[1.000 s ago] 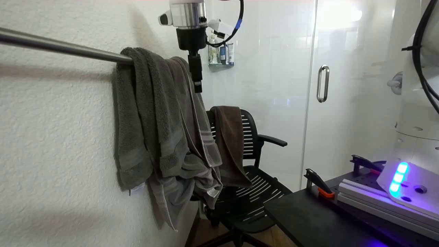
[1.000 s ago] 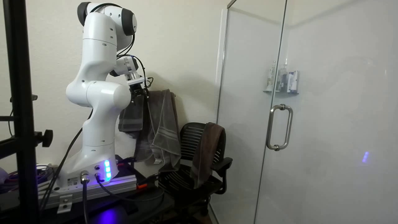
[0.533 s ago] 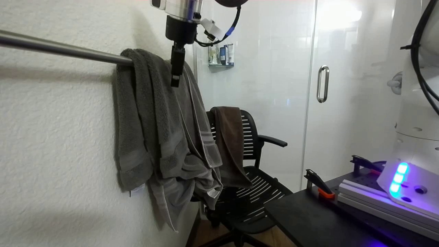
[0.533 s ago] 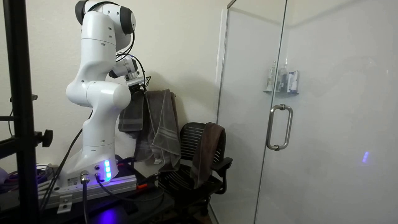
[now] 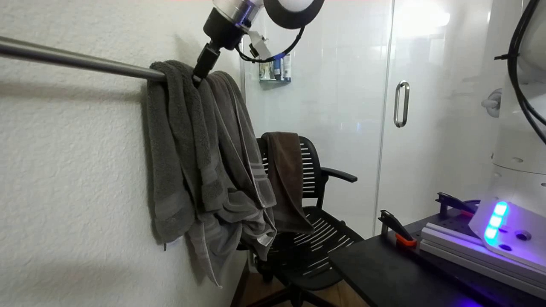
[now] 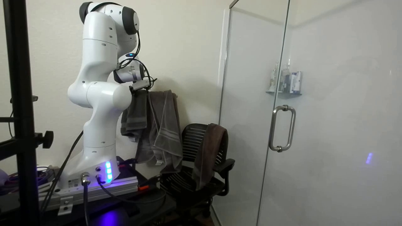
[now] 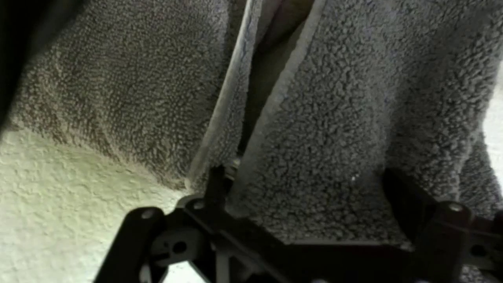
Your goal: Remove the leftmost towel from the bar and put it on the black seat
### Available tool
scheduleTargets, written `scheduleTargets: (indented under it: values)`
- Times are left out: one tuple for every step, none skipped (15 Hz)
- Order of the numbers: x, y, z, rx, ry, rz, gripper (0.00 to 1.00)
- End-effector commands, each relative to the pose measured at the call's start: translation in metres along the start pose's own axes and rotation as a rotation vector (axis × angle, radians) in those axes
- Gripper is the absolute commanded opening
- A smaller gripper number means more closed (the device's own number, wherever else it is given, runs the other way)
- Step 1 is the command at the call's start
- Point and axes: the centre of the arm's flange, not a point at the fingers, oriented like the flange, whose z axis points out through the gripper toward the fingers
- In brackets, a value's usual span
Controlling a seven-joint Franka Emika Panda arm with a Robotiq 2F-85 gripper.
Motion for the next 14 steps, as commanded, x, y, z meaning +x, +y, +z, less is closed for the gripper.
scheduleTargets:
  values:
    - [-0.006, 0.0, 0.002, 0.003, 0.041, 0.02, 1.0]
    - [-0.011, -0.001, 0.003, 0.0, 0.075, 0.027, 1.0]
    - [-0.013, -0.001, 0.001, 0.019, 0.086, 0.021, 0.75]
    - [-0.012, -0.004, 0.0, 0.039, 0.078, 0.025, 0.73]
    - [-0.011, -0.006, -0.004, 0.052, 0.072, 0.026, 0.68]
    - [-0.009, -0.007, -0.007, 0.063, 0.067, 0.029, 0.63]
    - [-0.008, -0.009, -0.008, 0.066, 0.053, 0.033, 0.62]
    - [-0.007, -0.009, -0.012, 0.073, 0.035, 0.032, 0.57]
    - [-0.005, -0.01, -0.014, 0.081, 0.011, 0.032, 0.52]
    - [-0.004, -0.01, -0.018, 0.085, -0.011, 0.036, 0.44]
    - [-0.005, -0.011, -0.017, 0.093, -0.038, 0.041, 0.37]
    - [-0.005, -0.011, -0.019, 0.097, -0.063, 0.044, 0.28]
    - [-0.006, -0.012, -0.019, 0.108, -0.088, 0.044, 0.21]
    - [-0.007, -0.014, -0.019, 0.117, -0.112, 0.047, 0.12]
